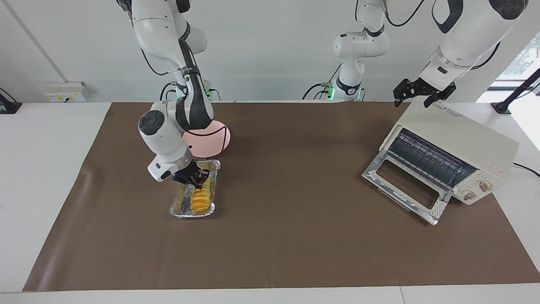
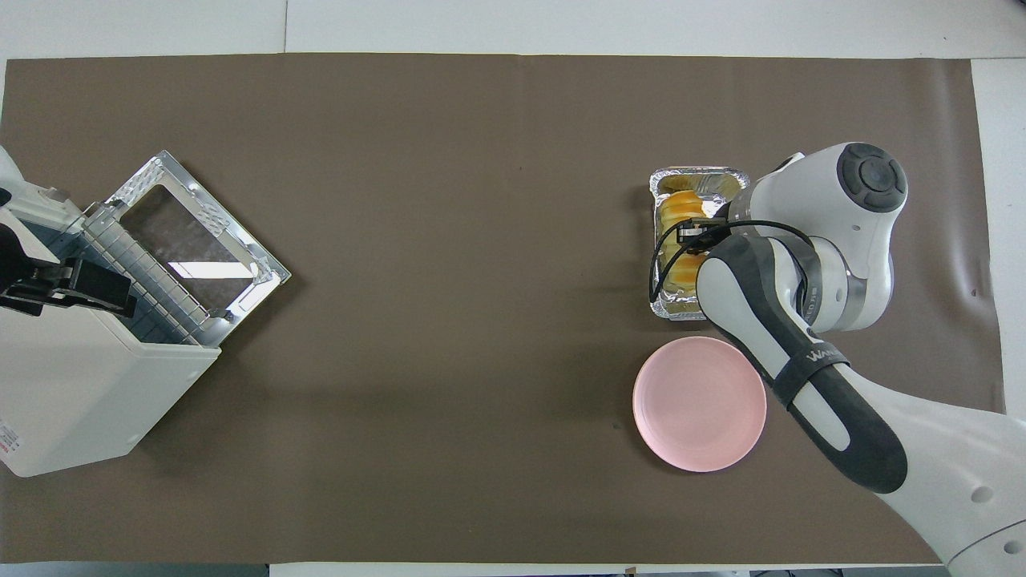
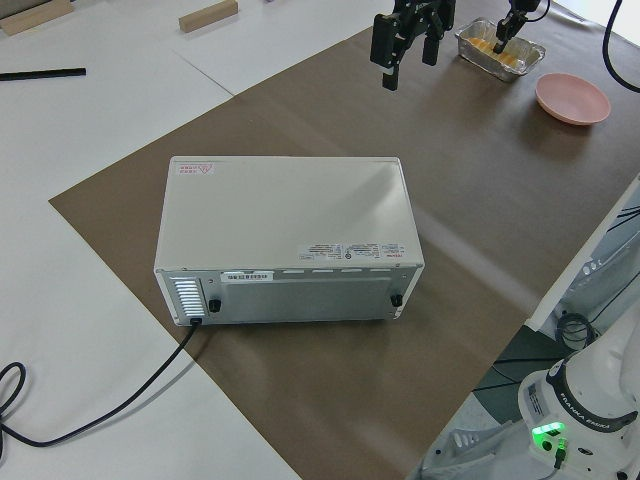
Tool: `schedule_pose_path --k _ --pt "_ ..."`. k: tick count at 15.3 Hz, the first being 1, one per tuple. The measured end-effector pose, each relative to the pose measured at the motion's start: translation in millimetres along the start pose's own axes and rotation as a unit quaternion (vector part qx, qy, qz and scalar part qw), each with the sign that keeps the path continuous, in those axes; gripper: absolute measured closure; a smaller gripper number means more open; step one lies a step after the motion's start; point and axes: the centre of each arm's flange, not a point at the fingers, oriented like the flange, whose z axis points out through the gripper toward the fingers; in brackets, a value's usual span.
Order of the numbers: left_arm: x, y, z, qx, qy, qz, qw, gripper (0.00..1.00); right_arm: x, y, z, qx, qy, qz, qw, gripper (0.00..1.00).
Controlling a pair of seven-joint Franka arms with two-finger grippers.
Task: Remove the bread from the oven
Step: 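Grasp the bread slices in the tray with the right gripper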
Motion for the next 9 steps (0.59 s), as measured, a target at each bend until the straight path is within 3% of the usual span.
schedule_pose_path --k 5,9 --pt "0 0 0 0.000 0.000 0.000 1.000 0.00 -1 8 -17 0.001 -0.011 0.006 1.000 0.96" --pt "0 0 0 0.000 0.000 0.000 1.000 0.00 -2 3 -84 0.010 -0.028 0.002 1.000 0.96"
